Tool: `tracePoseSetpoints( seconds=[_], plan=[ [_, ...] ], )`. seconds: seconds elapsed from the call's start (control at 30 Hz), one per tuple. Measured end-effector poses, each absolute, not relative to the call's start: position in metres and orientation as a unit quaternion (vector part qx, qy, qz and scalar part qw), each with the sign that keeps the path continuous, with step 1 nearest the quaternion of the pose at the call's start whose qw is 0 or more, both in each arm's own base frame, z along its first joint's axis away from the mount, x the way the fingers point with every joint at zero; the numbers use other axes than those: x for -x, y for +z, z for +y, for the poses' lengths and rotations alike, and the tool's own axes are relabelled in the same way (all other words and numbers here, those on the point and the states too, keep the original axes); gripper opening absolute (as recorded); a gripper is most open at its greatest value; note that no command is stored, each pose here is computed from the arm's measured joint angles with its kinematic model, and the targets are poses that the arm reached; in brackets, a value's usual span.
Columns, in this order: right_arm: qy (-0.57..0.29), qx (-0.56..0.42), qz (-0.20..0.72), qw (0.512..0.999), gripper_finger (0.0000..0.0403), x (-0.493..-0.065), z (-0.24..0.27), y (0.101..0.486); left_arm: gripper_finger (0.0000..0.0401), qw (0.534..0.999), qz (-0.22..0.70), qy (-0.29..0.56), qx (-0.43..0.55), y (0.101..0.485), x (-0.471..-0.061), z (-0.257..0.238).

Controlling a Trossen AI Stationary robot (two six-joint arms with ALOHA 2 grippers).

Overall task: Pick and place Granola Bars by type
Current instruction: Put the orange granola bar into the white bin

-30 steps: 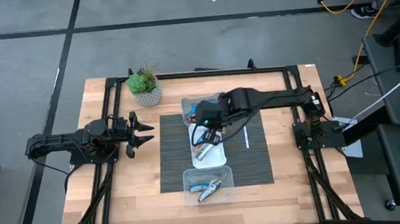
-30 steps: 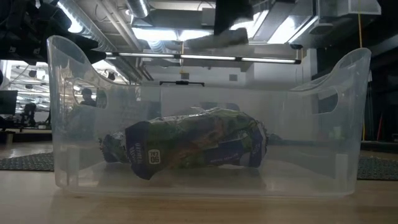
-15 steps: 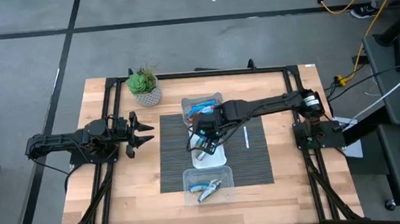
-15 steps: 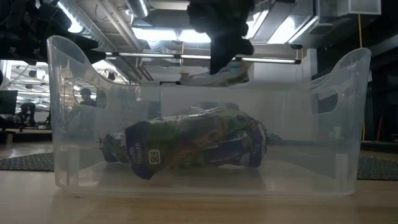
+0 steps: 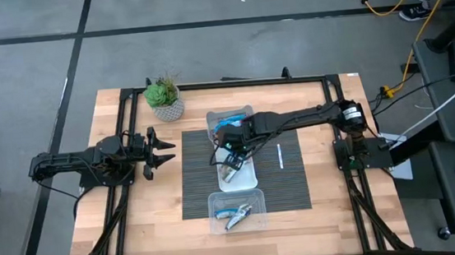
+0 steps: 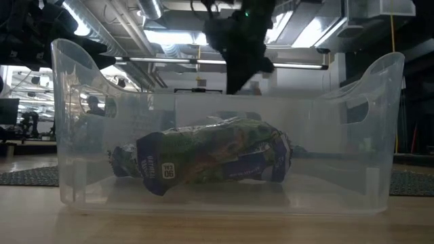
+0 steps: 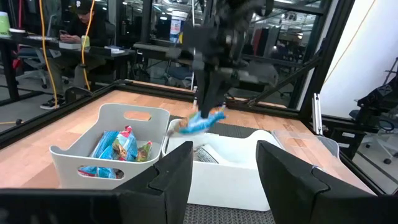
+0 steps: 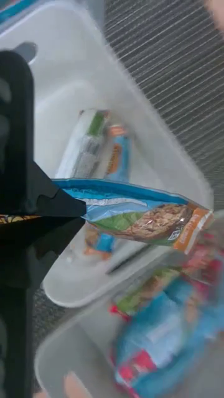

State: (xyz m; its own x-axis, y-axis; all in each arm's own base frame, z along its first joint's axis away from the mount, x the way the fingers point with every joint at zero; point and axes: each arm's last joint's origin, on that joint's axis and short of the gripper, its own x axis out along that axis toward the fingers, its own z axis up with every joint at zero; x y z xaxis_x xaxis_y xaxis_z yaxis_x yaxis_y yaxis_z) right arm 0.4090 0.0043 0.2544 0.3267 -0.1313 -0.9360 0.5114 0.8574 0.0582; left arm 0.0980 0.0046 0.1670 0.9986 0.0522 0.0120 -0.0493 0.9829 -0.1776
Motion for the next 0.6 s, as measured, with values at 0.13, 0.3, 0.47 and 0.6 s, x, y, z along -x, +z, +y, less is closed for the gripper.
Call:
tracePoseSetpoints(
  seconds=[0.13,0.3,0.47,0.6],
  plan=[
    [-0.2,-0.18,0.549,0.791,0.0006,-0.407,0.011,0.236,0.0169,0.996,-0.008,0.025,0.089,0.167,-0.098,0.005],
    [-0.192,-0.196,0.544,0.793,0.0006,-0.407,0.019,0.221,0.0169,0.996,-0.008,0.025,0.089,0.167,-0.098,0.005],
    [-0.195,-0.22,0.535,0.792,0.0006,-0.405,0.023,0.203,0.0169,0.996,-0.008,0.026,0.089,0.167,-0.098,0.005],
    [-0.193,-0.235,0.532,0.79,0.0006,-0.402,0.029,0.191,0.0169,0.996,-0.008,0.025,0.089,0.167,-0.098,0.005]
  ],
)
